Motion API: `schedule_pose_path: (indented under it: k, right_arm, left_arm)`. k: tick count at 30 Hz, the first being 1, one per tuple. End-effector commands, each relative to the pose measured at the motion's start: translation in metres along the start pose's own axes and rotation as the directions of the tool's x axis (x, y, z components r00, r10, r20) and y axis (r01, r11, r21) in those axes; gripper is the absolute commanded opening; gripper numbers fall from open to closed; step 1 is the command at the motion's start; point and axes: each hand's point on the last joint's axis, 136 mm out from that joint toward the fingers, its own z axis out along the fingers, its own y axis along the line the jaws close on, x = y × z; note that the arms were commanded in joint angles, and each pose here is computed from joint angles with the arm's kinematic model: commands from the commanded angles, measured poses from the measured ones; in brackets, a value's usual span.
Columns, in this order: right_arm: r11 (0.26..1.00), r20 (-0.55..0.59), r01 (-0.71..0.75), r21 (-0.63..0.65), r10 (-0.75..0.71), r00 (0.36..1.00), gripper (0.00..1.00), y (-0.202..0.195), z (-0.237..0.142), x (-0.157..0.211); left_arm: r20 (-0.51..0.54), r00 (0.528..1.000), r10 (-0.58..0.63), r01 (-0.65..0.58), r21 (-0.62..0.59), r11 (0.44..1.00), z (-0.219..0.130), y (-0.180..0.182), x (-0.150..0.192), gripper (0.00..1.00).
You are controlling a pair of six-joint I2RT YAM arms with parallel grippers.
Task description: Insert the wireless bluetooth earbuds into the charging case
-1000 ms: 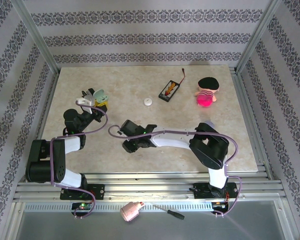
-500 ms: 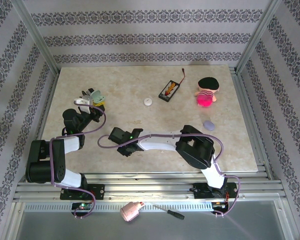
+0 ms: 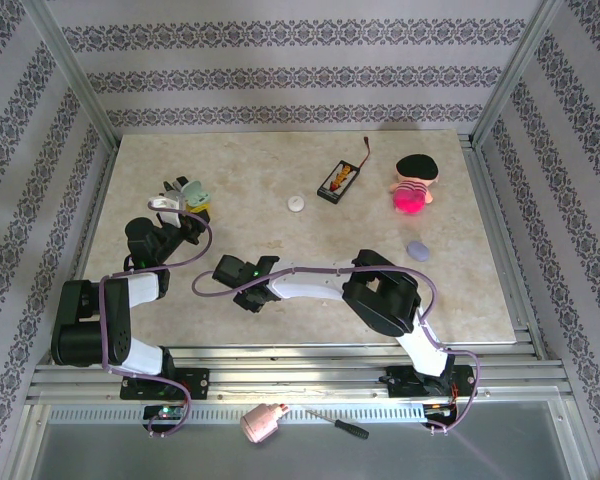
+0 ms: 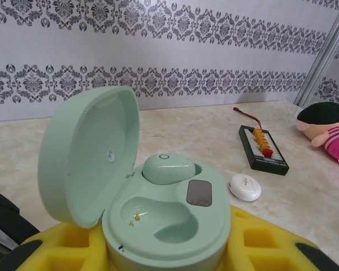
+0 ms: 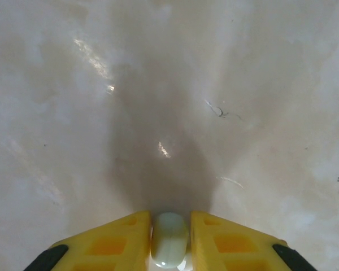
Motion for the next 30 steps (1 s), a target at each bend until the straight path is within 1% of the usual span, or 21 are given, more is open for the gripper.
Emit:
schedule_pose_path:
  k: [1,6,10,14,17,19,24,30]
  right_arm:
    - [0.999,-0.001,-0.041,0.012,0.042,0.999,0.22,-0.009,-0.006,0.001]
    - [0.986,0.033,-0.157,-0.049,0.159,0.987,0.21,-0.022,-0.021,-0.002]
    - [0.949,0.04,-0.281,-0.143,0.289,0.956,0.21,-0.031,-0.029,-0.002]
    - [0.87,0.036,-0.411,-0.273,0.436,0.899,0.21,-0.04,-0.036,-0.002]
    - [0.808,0.057,-0.46,-0.368,0.513,0.857,0.22,-0.047,-0.047,-0.007]
    - [0.783,0.077,-0.474,-0.403,0.545,0.835,0.21,-0.054,-0.059,-0.011]
    - [0.769,0.162,-0.466,-0.438,0.577,0.801,0.21,-0.075,-0.092,-0.02]
    - [0.785,0.342,-0.379,-0.491,0.574,0.744,0.21,-0.094,-0.154,-0.046]
  left_arm:
    - [0.03,1.0,0.006,-0.006,0.018,1.0,-0.001,0.0,-0.01,0.18]
    - [0.035,0.999,0.002,-0.003,0.032,0.999,0.0,-0.002,-0.01,0.19]
    - [0.045,0.999,-0.011,0.008,0.056,0.998,0.001,-0.005,-0.011,0.18]
    - [0.076,0.997,-0.034,0.026,0.093,0.995,0.002,-0.01,-0.014,0.19]
    - [0.096,0.995,-0.038,0.025,0.138,0.99,0.003,-0.018,-0.016,0.18]
    - [0.108,0.994,-0.018,-0.002,0.187,0.982,0.005,-0.032,-0.018,0.18]
    - [0.102,0.994,0.033,-0.058,0.252,0.966,0.013,-0.058,-0.01,0.18]
    - [0.142,0.988,0.067,-0.11,0.322,0.94,0.02,-0.089,-0.005,0.18]
